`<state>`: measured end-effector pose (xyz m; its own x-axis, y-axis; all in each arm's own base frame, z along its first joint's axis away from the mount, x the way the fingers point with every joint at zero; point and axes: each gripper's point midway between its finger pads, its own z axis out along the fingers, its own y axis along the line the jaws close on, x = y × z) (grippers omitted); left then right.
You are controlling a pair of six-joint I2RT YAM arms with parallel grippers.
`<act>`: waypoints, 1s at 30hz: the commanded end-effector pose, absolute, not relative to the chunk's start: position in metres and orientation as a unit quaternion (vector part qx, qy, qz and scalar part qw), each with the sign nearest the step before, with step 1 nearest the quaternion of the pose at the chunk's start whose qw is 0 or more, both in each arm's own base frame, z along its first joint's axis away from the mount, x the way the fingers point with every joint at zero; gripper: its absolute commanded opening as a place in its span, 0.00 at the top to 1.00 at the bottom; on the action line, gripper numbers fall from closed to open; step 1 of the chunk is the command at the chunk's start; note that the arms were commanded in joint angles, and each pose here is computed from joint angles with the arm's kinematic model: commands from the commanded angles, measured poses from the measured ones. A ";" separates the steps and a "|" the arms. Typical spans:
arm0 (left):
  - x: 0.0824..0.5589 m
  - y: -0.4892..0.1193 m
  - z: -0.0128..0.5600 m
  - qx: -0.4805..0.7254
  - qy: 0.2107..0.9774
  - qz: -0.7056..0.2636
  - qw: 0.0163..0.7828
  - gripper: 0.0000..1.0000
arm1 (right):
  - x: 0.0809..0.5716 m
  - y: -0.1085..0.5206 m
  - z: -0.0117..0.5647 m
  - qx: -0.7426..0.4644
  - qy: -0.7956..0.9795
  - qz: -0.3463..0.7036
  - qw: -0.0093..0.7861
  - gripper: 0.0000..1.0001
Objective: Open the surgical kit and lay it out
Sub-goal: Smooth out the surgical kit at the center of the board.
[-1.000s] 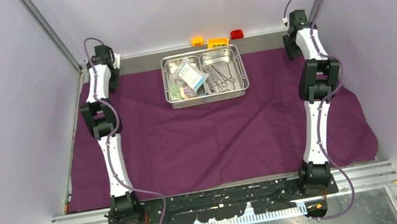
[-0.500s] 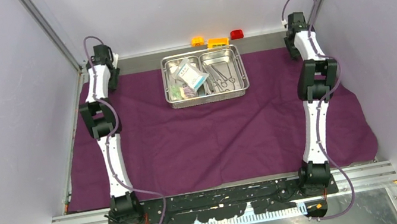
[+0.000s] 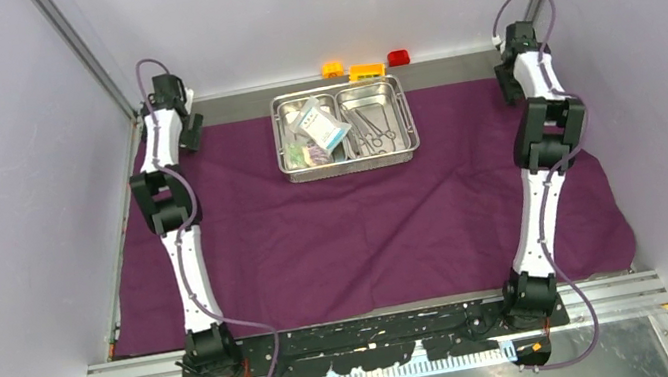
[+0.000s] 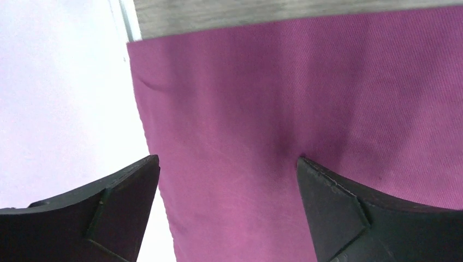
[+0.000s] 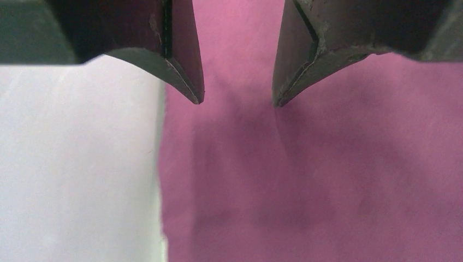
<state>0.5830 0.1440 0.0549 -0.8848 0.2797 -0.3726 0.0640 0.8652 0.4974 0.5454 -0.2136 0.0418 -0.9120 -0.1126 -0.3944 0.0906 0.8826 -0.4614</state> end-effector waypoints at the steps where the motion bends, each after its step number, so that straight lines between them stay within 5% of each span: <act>1: 0.587 0.134 0.129 0.056 0.927 0.203 0.310 0.00 | 0.536 -0.169 0.124 0.019 0.945 -0.125 0.302 0.46; 11: 0.514 0.070 0.199 0.078 0.925 0.063 0.365 0.00 | 0.428 -0.105 0.157 -0.059 0.946 -0.038 0.317 0.34; 21: 0.377 0.039 0.155 0.216 0.914 0.036 0.343 0.01 | 0.279 -0.081 0.101 -0.206 0.951 -0.050 0.225 0.37; 30: 0.326 0.043 0.087 0.280 0.915 0.050 0.284 0.03 | 0.231 -0.078 0.036 -0.225 0.963 -0.035 0.145 0.42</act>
